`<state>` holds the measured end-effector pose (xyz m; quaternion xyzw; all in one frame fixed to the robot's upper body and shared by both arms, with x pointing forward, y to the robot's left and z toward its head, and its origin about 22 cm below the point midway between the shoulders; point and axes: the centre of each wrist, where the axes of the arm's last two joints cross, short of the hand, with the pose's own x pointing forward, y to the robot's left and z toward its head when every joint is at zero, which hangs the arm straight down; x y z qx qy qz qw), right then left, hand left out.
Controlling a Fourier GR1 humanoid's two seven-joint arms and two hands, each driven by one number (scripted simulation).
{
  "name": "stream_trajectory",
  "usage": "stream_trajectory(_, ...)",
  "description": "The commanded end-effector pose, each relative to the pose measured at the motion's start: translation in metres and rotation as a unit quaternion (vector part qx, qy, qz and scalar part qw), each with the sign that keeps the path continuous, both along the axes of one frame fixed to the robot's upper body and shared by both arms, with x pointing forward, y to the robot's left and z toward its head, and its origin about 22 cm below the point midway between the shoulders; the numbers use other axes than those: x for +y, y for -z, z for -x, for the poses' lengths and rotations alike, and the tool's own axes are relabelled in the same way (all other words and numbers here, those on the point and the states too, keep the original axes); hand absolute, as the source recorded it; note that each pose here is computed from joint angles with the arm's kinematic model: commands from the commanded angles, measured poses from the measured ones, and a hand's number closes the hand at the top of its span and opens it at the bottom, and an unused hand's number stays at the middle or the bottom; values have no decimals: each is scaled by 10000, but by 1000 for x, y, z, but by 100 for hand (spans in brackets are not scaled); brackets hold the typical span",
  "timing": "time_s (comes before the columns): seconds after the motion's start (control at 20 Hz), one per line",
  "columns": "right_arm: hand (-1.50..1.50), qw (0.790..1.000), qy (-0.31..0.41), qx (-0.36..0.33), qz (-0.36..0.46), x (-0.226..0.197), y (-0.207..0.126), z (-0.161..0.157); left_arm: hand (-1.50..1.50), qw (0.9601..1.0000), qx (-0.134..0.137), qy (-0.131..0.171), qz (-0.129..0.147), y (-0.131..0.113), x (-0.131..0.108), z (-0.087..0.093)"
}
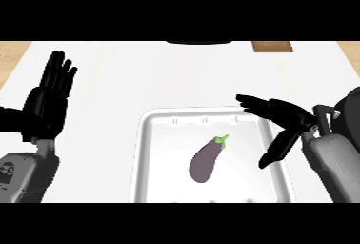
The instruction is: Pick the eggplant from the tray and place it in the pot
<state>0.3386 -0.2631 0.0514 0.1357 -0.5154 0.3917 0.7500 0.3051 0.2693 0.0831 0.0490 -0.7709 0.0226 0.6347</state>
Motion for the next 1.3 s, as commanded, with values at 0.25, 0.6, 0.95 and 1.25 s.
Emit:
stream_trajectory(0.25, -150, 9991, -231, 369, -14, 24, 13, 7, 0, 10000, -45, 7, -11, 17, 0, 11)
stream_trajectory(0.6, -150, 9998, -93, -72, -175, 56, 22, 25, 0, 10000, 20, 39, 63, 14, 7, -3)
stream_trajectory(0.95, -150, 9988, -195, 91, 432, 74, 26, 14, 0, 10000, -7, 79, -41, 6, 0, 19)
stream_trajectory(1.25, -150, 9981, -228, 228, 534, 97, 49, 11, 0, 9999, 61, 97, 23, 10, 8, 7)
